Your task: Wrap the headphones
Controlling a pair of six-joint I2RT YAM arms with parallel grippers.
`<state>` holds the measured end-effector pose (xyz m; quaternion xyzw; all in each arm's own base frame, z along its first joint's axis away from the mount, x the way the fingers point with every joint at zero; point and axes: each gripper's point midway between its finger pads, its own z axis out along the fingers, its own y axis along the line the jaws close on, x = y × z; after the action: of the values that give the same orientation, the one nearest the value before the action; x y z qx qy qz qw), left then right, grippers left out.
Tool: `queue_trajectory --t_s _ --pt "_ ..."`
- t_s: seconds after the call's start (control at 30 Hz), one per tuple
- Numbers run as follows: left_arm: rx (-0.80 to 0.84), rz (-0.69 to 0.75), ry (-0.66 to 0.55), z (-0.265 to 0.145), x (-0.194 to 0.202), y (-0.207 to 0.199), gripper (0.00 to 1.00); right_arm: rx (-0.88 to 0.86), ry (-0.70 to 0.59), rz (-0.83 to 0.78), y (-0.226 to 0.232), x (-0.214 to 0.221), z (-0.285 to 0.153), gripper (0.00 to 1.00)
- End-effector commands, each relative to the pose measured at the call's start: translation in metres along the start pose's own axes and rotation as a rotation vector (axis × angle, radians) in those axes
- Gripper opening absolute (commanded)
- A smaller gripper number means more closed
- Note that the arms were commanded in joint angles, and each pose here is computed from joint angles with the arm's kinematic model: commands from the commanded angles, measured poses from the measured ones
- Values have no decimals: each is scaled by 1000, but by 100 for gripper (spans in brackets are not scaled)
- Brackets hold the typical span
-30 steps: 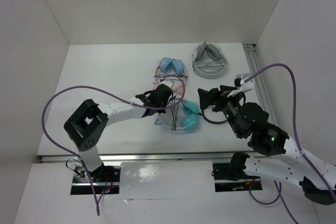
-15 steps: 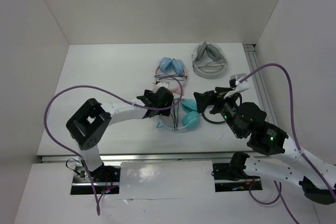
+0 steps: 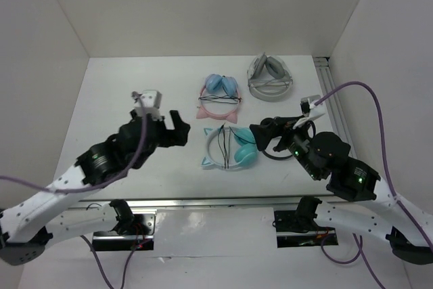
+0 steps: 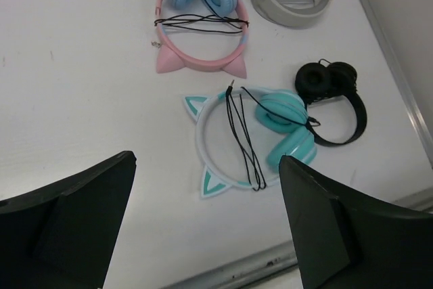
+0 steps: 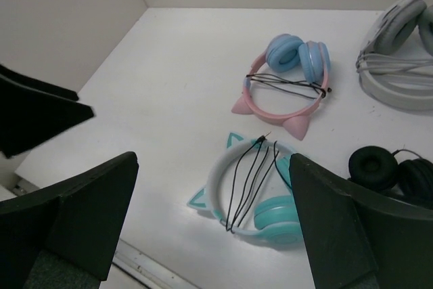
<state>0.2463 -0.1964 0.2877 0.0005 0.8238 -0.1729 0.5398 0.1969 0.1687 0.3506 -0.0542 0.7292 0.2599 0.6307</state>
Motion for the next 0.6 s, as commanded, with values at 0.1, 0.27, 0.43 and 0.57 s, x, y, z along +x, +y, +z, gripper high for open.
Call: queue_trajectory --t_s 0.1,0.27,0.43,0.57 --pt "114 -91 38 -78 28 44 100 -68 43 101 -3 2 -35 100" --pt "201 -179 -50 -113 41 71 100 -78 84 95 -19 31 -52 100" --pt "234 -198 -85 -119 38 72 100 -77 45 113 -30 30 -63 100" --pt "191 -227 -89 -119 38 80 100 -95 31 115 -31 31 -66 100"
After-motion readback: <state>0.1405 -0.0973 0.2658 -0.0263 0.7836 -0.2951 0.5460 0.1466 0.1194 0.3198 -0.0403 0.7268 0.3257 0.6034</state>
